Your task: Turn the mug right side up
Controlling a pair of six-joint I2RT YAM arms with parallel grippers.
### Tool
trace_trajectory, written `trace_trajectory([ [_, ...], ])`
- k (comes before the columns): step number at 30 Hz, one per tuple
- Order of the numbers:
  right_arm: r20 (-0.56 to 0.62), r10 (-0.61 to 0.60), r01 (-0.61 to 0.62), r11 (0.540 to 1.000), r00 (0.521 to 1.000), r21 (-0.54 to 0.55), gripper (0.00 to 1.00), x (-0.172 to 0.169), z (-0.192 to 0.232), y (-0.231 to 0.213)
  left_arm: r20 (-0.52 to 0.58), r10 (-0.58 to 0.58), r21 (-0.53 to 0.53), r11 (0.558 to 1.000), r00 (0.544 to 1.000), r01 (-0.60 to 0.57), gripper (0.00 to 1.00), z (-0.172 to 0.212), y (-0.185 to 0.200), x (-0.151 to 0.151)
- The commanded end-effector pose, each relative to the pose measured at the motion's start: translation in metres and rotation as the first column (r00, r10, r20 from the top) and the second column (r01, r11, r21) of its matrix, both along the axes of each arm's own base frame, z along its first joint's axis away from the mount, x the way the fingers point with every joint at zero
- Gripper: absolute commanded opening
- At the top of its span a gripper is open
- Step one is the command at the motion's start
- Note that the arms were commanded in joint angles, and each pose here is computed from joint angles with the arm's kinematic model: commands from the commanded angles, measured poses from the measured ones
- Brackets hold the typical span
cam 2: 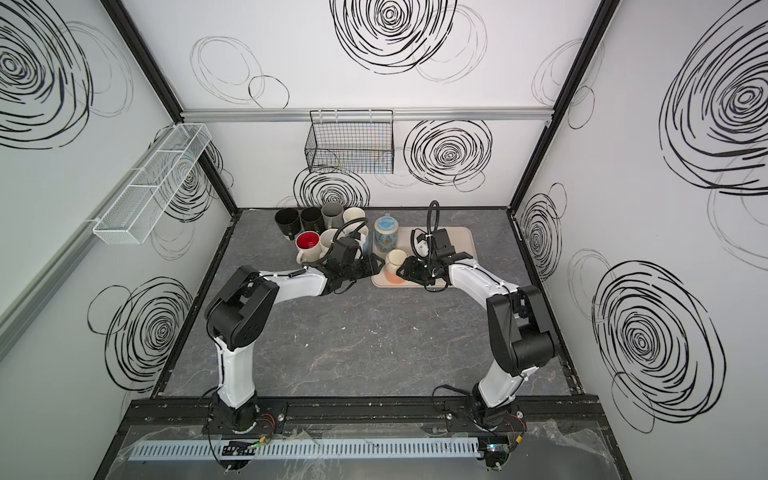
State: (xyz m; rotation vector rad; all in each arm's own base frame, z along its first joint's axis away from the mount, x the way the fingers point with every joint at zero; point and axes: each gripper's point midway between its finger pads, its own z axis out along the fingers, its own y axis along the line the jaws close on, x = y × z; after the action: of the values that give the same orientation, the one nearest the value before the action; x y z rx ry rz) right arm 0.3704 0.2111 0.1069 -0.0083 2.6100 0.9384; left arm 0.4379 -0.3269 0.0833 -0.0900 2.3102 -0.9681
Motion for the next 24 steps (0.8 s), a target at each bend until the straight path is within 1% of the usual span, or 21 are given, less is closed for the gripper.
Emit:
trace_trajectory([
  [1,-0.007,-0.005,0.005,1.000,1.000,-0.002,0.43,0.012,0.004,-0.008,0.040,-0.004,-0.083,0.997,0.999,0.007,0.50,0.016,-0.015,-0.007],
  [3,-0.007,-0.014,0.013,1.000,1.000,-0.028,0.43,0.017,0.004,-0.017,0.050,-0.017,-0.104,0.994,0.999,0.022,0.50,0.020,-0.025,-0.015],
  [7,-0.010,-0.045,0.044,0.996,0.999,-0.073,0.43,0.030,0.000,-0.040,0.075,-0.093,-0.113,0.988,0.993,0.101,0.50,0.027,-0.061,-0.036],
  [9,-0.015,-0.066,0.064,0.993,0.998,-0.096,0.44,0.038,0.000,-0.052,0.086,-0.102,-0.113,0.987,0.991,0.112,0.50,0.031,-0.068,-0.040],
  [11,-0.009,-0.074,0.073,0.991,0.997,-0.116,0.44,0.042,0.004,-0.058,0.099,-0.102,-0.110,0.987,0.990,0.113,0.50,0.037,-0.067,-0.040],
  [15,0.020,-0.079,0.081,0.989,0.997,-0.123,0.45,0.043,0.016,-0.060,0.120,-0.056,-0.098,0.993,0.991,0.068,0.50,0.050,-0.044,-0.024],
  [20,0.027,-0.084,0.087,0.991,0.996,-0.101,0.45,0.028,0.019,-0.050,0.127,-0.012,-0.124,0.992,0.992,0.028,0.50,0.058,-0.020,0.003],
  [24,0.019,-0.086,0.087,0.994,0.996,-0.062,0.51,0.014,0.018,-0.034,0.113,0.002,-0.143,0.990,0.994,0.015,0.51,0.054,-0.015,0.023],
])
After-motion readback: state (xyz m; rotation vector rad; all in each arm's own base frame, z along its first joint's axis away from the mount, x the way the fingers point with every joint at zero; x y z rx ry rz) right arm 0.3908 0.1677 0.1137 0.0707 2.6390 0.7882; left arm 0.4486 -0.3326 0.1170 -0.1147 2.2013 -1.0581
